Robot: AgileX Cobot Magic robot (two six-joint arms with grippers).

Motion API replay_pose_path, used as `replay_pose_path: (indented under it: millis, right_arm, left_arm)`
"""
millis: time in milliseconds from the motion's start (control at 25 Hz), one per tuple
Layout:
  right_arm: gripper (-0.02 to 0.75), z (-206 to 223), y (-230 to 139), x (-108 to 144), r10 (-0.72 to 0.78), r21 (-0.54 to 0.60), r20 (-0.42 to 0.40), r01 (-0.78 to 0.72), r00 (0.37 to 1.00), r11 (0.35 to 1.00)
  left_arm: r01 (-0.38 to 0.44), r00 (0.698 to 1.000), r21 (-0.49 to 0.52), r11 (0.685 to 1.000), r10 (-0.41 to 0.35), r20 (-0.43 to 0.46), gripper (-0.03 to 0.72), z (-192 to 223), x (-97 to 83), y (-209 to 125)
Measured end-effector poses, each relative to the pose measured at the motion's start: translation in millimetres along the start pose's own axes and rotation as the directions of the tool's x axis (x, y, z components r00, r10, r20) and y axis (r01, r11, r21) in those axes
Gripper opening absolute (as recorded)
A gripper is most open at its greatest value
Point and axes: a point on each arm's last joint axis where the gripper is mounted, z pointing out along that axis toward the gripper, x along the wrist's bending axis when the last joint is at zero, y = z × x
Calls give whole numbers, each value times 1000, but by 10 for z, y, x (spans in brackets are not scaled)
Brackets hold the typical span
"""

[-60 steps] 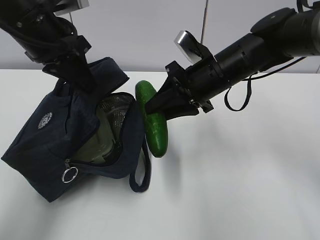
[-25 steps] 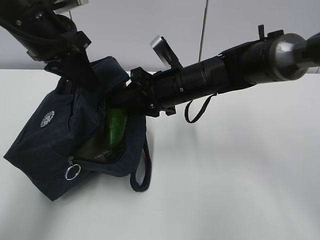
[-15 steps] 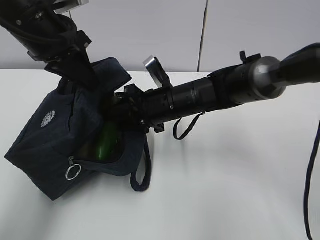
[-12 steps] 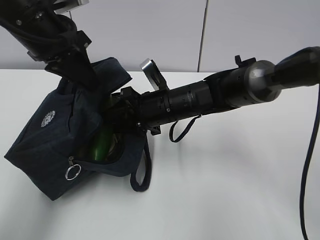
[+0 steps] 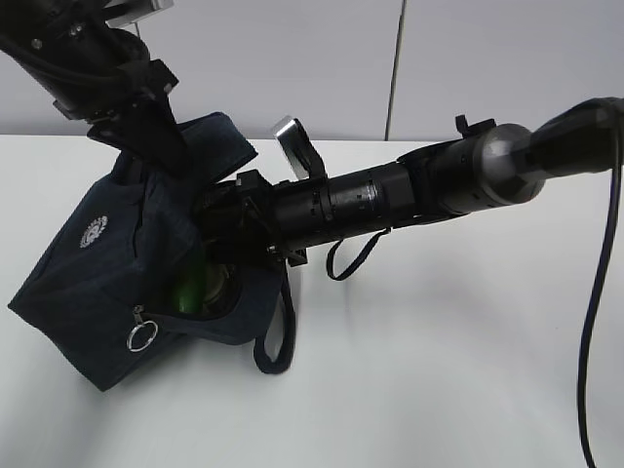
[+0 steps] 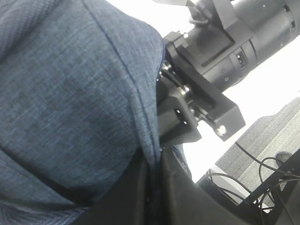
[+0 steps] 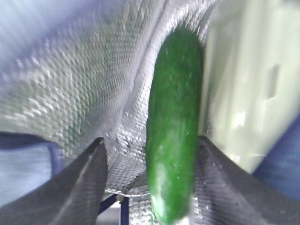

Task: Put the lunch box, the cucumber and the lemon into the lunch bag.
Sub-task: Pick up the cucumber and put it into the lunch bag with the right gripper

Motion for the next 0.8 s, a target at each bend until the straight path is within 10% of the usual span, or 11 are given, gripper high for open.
replay_pose_path:
  millis: [800]
  right_arm:
    - [407,-1003,367,59,-76,-61,74,81,994,995]
  left_arm:
    - [33,999,-20,999,-33,-4,11,-71,125,-8]
